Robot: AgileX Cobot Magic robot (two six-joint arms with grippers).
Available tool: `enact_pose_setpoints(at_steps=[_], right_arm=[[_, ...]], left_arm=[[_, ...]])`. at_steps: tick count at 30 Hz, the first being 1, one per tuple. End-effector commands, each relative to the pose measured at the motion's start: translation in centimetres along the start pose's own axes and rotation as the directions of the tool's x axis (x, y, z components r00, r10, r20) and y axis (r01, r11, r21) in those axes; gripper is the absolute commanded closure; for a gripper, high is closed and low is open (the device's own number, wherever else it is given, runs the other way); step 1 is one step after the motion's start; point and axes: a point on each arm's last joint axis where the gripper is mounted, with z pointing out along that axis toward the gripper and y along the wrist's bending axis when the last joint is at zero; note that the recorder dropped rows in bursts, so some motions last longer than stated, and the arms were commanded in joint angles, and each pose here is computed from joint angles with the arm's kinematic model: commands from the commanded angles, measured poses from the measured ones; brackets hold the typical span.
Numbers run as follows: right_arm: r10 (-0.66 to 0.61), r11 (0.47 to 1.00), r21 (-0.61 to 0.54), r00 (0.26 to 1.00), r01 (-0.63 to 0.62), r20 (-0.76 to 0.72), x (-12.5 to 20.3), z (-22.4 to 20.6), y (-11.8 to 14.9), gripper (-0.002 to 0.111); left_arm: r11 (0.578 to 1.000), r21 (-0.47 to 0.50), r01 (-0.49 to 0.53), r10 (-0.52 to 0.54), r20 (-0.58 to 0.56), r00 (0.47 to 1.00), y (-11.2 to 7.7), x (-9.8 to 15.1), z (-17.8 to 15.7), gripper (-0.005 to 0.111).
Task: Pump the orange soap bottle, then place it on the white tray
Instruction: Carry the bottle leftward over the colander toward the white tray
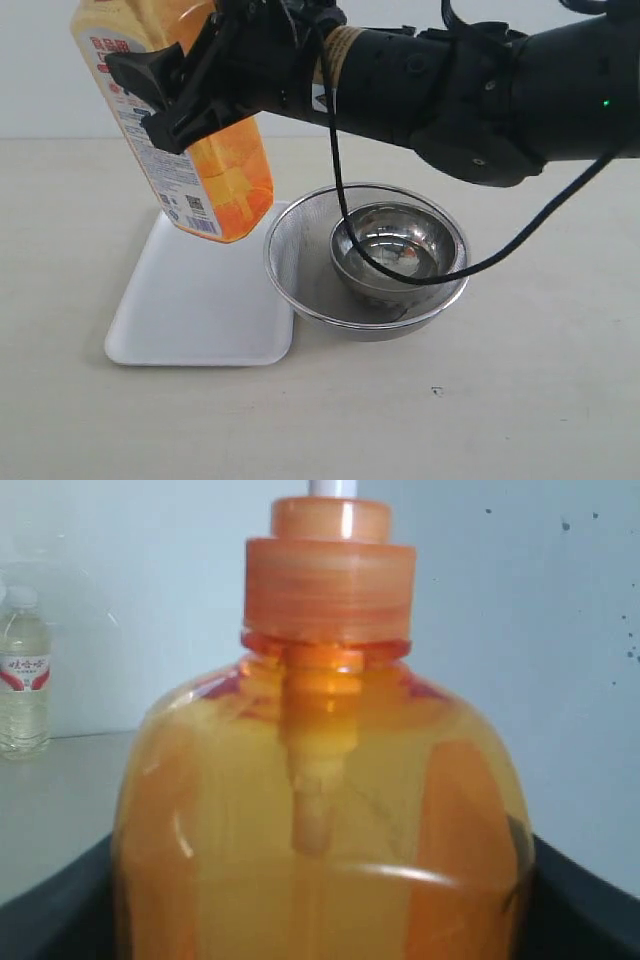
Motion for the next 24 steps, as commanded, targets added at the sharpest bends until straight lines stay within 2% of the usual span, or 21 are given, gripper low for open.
enact_pose_setpoints(at_steps=[1,11,16,24], right_arm=[[0.028,1.0,-0.012,0.993,-0.026,0.114,-1.8,0.6,-0.2,0.108],[0.045,0.999,-0.017,0.993,-0.044,0.106,0.3,3.9,0.0,0.108],[0.032,0.999,0.028,0.989,-0.036,0.143,1.8,5.4,0.2,0.108],[0.095,0.988,0.102,0.983,-0.112,0.159,4.1,6.3,-0.4,0.108]], left_arm=[[1.0,0.016,0.001,-0.001,-0.008,1.0,-0.2,0.1,0.1,0.102],[1.0,0.016,0.001,-0.001,-0.008,1.0,-0.2,0.1,0.1,0.102],[1.0,0.017,0.001,0.0,-0.017,1.0,-0.2,0.2,0.1,0.102],[1.0,0.021,0.001,0.0,-0.049,0.999,-0.2,0.5,0.1,0.102]])
